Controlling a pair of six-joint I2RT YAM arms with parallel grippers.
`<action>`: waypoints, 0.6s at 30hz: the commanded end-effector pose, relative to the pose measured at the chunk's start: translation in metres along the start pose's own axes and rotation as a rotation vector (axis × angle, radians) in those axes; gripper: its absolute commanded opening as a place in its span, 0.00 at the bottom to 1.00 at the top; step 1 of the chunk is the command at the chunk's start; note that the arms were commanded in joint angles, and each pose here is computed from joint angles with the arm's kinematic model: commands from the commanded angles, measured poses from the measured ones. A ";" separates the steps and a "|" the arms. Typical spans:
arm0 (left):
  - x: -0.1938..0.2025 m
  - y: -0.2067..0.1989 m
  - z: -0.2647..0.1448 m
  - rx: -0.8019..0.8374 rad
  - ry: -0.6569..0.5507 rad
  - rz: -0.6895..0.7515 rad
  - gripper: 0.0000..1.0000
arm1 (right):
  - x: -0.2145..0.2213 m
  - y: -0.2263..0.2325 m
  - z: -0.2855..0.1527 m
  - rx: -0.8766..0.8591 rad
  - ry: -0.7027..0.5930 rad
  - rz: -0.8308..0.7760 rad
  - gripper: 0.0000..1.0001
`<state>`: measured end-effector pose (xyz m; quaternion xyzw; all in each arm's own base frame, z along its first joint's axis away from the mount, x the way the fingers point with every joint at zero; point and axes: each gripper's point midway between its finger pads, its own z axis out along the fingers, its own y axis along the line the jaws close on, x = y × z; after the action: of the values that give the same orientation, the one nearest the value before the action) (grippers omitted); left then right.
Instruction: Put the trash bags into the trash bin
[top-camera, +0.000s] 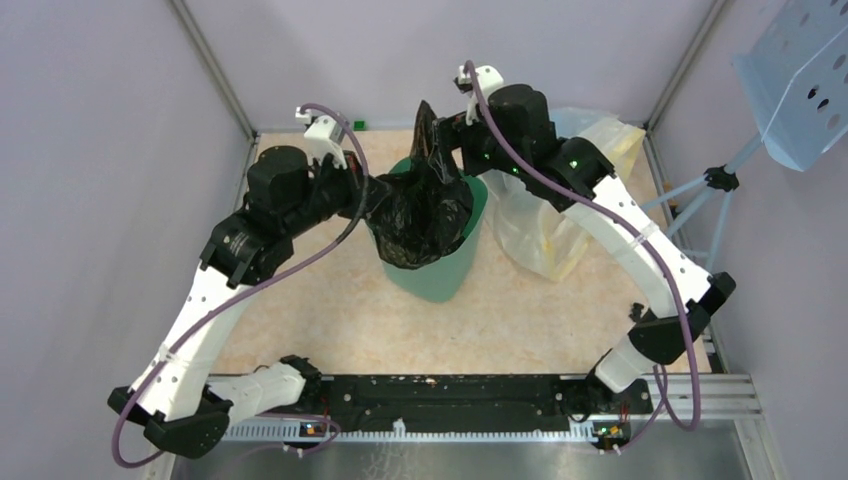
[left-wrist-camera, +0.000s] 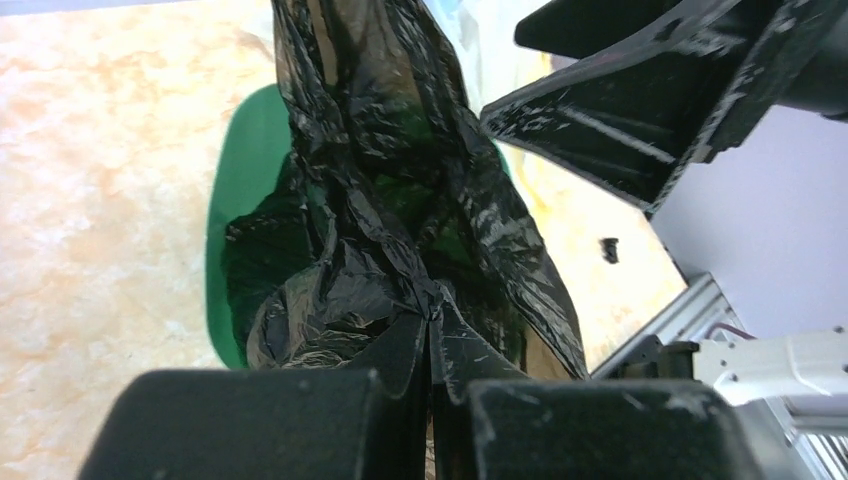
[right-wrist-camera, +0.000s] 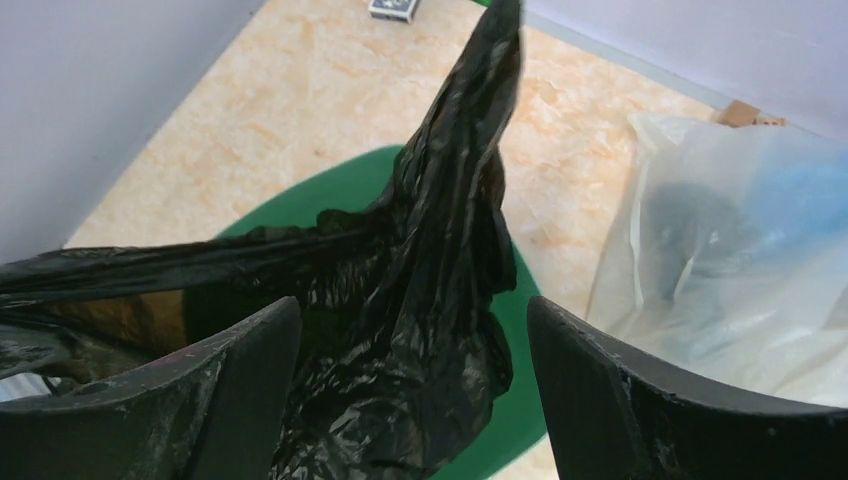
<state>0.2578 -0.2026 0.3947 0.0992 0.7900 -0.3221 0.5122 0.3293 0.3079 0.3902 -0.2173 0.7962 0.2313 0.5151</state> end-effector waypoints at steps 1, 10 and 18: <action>-0.012 -0.029 -0.023 0.144 -0.074 -0.021 0.00 | 0.012 0.010 -0.030 0.074 0.062 -0.098 0.83; -0.001 -0.040 -0.032 0.218 -0.058 -0.063 0.00 | 0.037 0.011 -0.028 0.232 0.156 -0.085 0.73; 0.003 -0.040 -0.027 0.223 -0.048 -0.070 0.00 | 0.052 0.027 -0.023 0.262 0.203 -0.145 0.75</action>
<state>0.2155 -0.2139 0.4035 0.1168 0.7580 -0.4143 0.4901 0.2744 0.3191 0.3497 -0.2445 0.8464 0.0965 0.4631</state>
